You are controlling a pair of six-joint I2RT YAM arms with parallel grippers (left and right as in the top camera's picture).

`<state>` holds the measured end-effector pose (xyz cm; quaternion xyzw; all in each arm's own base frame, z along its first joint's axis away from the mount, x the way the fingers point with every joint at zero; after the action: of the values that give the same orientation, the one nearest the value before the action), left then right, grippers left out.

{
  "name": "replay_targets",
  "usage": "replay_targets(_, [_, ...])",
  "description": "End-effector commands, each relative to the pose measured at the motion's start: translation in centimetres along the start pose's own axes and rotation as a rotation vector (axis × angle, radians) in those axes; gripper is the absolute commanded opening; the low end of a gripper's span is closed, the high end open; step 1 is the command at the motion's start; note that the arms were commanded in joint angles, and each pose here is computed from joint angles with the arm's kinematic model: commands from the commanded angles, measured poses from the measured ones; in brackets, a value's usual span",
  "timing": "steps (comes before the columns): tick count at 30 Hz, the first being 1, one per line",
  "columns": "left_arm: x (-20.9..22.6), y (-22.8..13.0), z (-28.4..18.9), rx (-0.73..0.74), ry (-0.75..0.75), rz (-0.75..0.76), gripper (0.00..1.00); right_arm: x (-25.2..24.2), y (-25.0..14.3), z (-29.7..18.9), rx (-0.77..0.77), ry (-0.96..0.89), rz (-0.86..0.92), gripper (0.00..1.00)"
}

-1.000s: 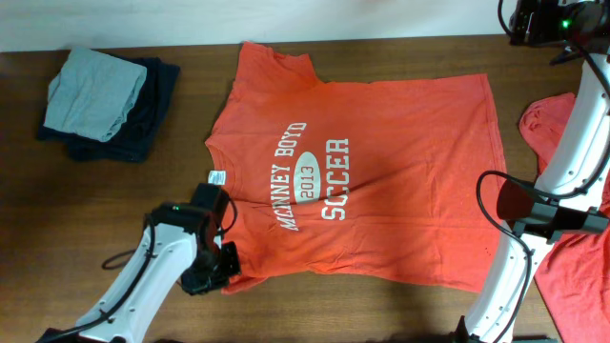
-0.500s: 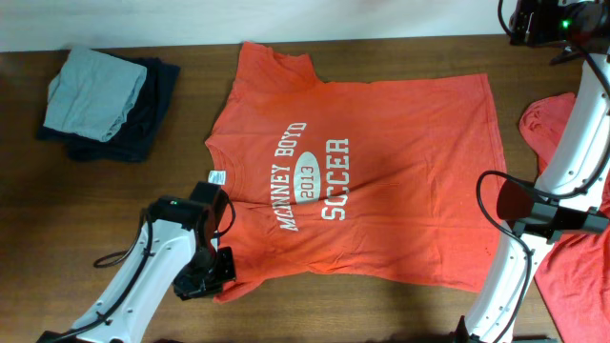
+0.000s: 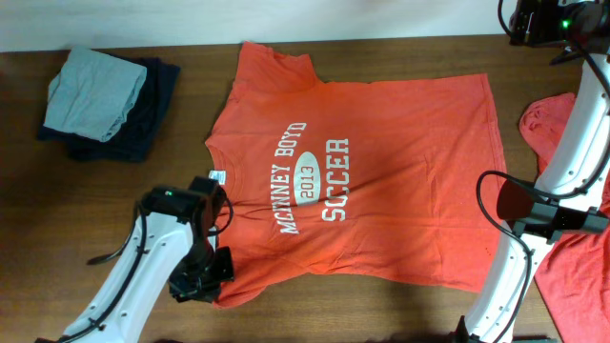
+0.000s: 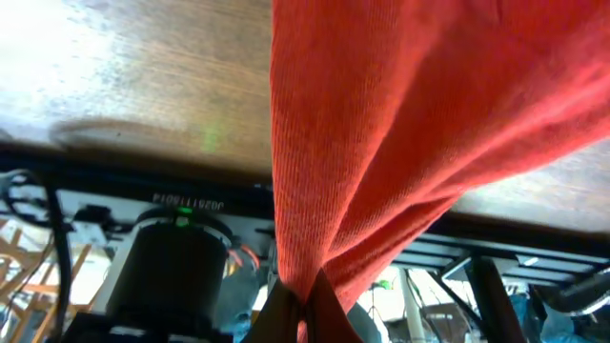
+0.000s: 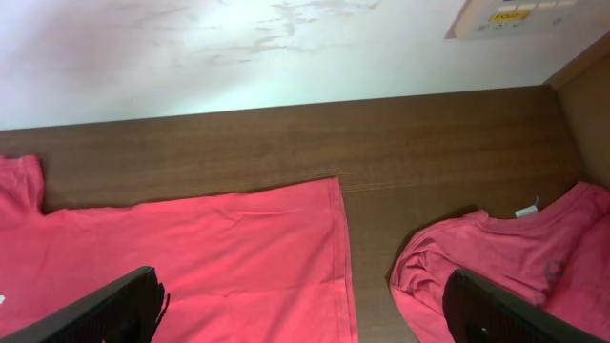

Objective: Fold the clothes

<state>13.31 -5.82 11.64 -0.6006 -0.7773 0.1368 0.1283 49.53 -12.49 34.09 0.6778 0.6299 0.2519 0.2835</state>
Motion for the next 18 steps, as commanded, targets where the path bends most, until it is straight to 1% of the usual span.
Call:
replay_targets(1, [0.34, 0.29, -1.63, -0.056, 0.016, 0.011, 0.0, 0.41, 0.0, 0.2, 0.001, 0.016, -0.002, 0.99])
replay_targets(11, [0.52, -0.37, -2.58, -0.09, -0.003, -0.005, 0.0, 0.41, 0.0, 0.2, 0.001, 0.016, -0.002, 0.99])
replay_targets(18, [0.28, -0.7, -2.38, -0.069, -0.022, -0.027, 0.01, 0.41, 0.0, 0.2, 0.001, 0.016, -0.002, 0.98])
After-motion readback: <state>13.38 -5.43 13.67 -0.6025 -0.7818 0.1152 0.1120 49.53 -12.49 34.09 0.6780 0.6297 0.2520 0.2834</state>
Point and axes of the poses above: each gripper's point midway between its finger pads, its own z axis out along the fingers, its own x axis along the line the jaws close on, y = z × x, the point moved 2 cm from there along -z, back along the fingers, and after that the axes turned 1 degree about -z, right-handed, at the moved point
